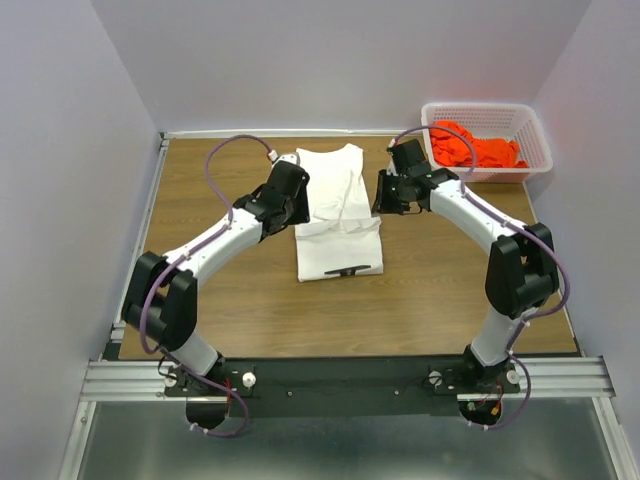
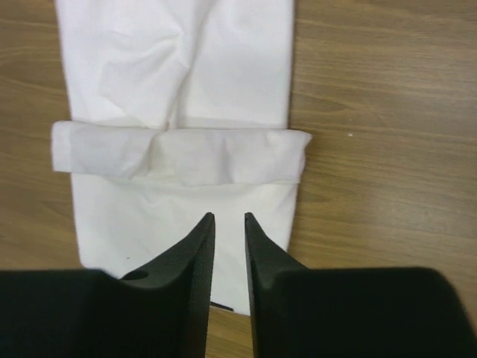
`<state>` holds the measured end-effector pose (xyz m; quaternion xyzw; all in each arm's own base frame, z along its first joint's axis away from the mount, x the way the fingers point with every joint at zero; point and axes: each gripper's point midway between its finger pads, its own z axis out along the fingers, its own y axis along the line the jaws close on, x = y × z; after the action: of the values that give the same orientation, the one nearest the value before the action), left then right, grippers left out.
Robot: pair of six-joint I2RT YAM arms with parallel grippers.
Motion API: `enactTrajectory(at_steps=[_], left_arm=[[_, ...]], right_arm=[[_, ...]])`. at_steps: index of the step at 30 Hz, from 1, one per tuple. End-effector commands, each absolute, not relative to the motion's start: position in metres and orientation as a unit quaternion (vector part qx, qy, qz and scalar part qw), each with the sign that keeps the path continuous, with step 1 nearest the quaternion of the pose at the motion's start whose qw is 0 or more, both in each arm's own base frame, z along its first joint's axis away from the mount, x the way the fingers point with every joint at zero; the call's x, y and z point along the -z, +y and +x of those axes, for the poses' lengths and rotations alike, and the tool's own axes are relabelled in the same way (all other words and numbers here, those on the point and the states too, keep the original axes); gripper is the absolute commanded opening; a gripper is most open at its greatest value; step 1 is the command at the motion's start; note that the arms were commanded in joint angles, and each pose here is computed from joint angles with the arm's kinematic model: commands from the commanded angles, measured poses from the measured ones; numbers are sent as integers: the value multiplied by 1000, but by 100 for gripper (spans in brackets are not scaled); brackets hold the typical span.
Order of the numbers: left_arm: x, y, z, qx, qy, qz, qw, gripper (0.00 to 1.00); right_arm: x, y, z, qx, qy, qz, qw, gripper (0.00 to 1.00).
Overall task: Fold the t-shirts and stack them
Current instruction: Fold the tshirt
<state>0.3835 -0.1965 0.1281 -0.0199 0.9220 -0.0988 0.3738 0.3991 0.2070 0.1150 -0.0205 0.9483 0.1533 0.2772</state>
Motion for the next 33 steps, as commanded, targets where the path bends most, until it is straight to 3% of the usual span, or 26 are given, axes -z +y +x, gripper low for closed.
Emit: enactTrajectory(at_steps=[1, 5, 6, 14, 20, 28, 31, 33], left_arm=[[-141, -237, 356, 148, 906, 4, 396, 47], [-107, -274, 334, 183, 911, 49, 367, 20], [-98, -280, 330, 183, 914, 60, 357, 18], [-19, -277, 289, 150, 945, 98, 275, 17], [7, -261, 264, 135, 956, 107, 239, 16], [12, -256, 227, 138, 961, 92, 221, 16], [9, -255, 217, 141, 962, 80, 219, 16], [3, -257, 216, 144, 960, 66, 229, 16]], right_arm=[[-114, 243, 387, -236, 933, -32, 271, 23], [-92, 261, 386, -262, 931, -32, 251, 14], [-90, 267, 383, -274, 930, -37, 243, 13], [-54, 276, 379, -274, 936, -34, 217, 9], [-24, 269, 405, -229, 945, -19, 233, 3], [-53, 267, 498, -205, 922, -3, 328, 3], [-120, 273, 522, -257, 891, 4, 375, 6], [-143, 282, 509, -290, 881, -19, 372, 10]])
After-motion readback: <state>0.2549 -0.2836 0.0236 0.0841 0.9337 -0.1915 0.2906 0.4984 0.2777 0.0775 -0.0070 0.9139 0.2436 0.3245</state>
